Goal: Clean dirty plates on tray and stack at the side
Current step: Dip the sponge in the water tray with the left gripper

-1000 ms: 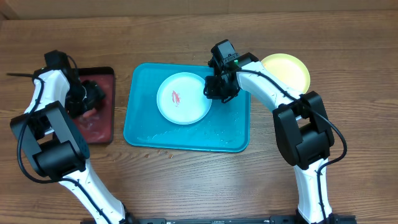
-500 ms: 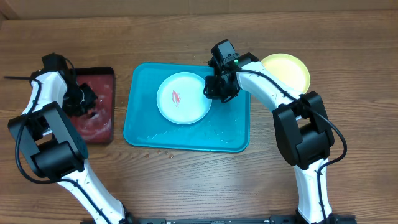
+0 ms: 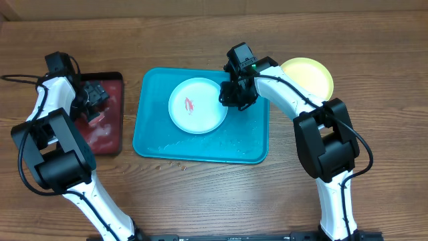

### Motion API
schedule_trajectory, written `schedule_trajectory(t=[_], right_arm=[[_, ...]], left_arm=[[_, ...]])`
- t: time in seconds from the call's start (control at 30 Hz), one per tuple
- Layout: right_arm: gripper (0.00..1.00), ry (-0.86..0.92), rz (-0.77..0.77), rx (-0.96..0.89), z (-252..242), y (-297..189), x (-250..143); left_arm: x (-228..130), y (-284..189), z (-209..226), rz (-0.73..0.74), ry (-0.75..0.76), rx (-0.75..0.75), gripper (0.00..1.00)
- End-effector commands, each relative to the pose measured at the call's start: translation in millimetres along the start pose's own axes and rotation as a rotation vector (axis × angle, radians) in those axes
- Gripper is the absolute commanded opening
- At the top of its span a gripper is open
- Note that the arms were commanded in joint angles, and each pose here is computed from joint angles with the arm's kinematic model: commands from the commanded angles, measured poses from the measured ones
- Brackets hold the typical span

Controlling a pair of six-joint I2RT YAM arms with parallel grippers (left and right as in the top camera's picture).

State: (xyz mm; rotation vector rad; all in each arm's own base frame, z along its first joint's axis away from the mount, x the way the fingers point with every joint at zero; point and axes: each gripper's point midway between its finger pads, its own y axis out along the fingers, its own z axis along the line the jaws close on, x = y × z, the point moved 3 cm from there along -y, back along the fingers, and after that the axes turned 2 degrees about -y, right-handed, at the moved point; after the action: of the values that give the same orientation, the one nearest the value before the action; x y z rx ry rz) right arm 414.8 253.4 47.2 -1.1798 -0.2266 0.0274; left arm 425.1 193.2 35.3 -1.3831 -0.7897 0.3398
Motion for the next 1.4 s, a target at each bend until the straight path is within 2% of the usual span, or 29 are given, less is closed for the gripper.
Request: schedule_trajectory(t=[0.0,0.03,0.07,0.1,0.2,0.23,0.27,0.3,0.33,0.53,0.57,0.63,0.67,0.7,0.73,0.77,0.87,0.9,0.93,0.97,1.0,1.17,1.2,1.27,1.3,1.33,1.37], right_arm=[[0.04,-0.004,-0.008,0.021,6,-4,0],[0.04,-0.004,-0.008,0.02,6,-4,0],[0.04,-0.004,-0.008,0.02,6,-4,0],[0.04,-0.004,-0.008,0.02,6,-4,0],[0.04,-0.004,-0.008,0.021,6,-4,0],[0.04,-0.004,-0.008,0.021,6,-4,0],[0.04,-0.004,-0.008,0.021,6,-4,0],[0.04,-0.004,-0.008,0.021,6,-4,0],[0.04,-0.004,-0.008,0.021,6,-4,0],[0.04,-0.004,-0.009,0.021,6,-4,1],[0.04,-0.005,-0.01,0.021,6,-4,1],[0.04,-0.005,-0.011,0.021,6,-4,1],[0.04,-0.005,-0.011,0.021,6,-4,1],[0.04,-0.005,-0.011,0.021,6,-4,1],[0.04,-0.005,-0.01,0.021,6,-4,1],[0.04,-0.005,-0.01,0.021,6,-4,1],[0.04,-0.005,-0.01,0.021,6,-4,1],[0.04,-0.005,-0.01,0.021,6,-4,1],[0.04,-0.005,-0.01,0.021,6,-4,1],[0.04,-0.005,-0.01,0.021,6,-4,1],[0.04,-0.005,-0.01,0.021,6,-4,1],[0.04,-0.005,-0.01,0.021,6,-4,1],[0.04,-0.005,-0.01,0.021,6,-4,1],[0.04,-0.005,-0.01,0.021,6,-4,1],[0.04,-0.005,-0.01,0.021,6,-4,1],[0.04,-0.005,-0.01,0.021,6,-4,1],[0.04,-0.005,-0.01,0.021,6,-4,1]], left_arm=[[-2,13,7,0.003,-0.005,0.032,0.63],[-2,13,6,0.001,-0.005,0.031,0.37],[-2,13,6,0.0,-0.006,0.03,0.18],[-2,13,6,0.001,-0.006,0.031,0.04],[-3,13,7,0.005,-0.005,0.032,0.04],[-5,13,7,0.015,-0.004,0.035,0.17],[-7,13,8,0.026,-0.003,0.035,0.48],[-10,13,8,0.037,-0.002,0.038,0.92],[-15,12,10,0.063,0.001,0.045,1.0],[-40,9,14,0.183,0.009,0.055,1.0],[-43,9,14,0.194,0.01,0.055,0.95],[-45,8,15,0.206,0.011,0.059,0.69],[-45,8,15,0.207,0.011,0.06,0.53],[-46,8,15,0.209,0.011,0.06,0.31],[-46,8,16,0.212,0.01,0.061,0.12],[-47,7,16,0.215,0.007,0.062,0.04],[-49,7,16,0.225,0.007,0.063,0.04],[-49,7,16,0.227,0.008,0.064,0.14],[-50,7,16,0.228,0.009,0.064,0.48],[-50,7,17,0.231,0.009,0.065,0.96],[-51,6,17,0.235,0.009,0.066,1.0],[-58,5,17,0.272,0.01,0.064,1.0],[-60,4,17,0.281,0.01,0.06,0.95],[-62,4,17,0.289,0.011,0.061,0.77],[-62,3,18,0.29,0.011,0.062,0.62],[-62,3,17,0.29,0.011,0.062,0.42],[-62,3,18,0.29,0.011,0.062,0.28]])
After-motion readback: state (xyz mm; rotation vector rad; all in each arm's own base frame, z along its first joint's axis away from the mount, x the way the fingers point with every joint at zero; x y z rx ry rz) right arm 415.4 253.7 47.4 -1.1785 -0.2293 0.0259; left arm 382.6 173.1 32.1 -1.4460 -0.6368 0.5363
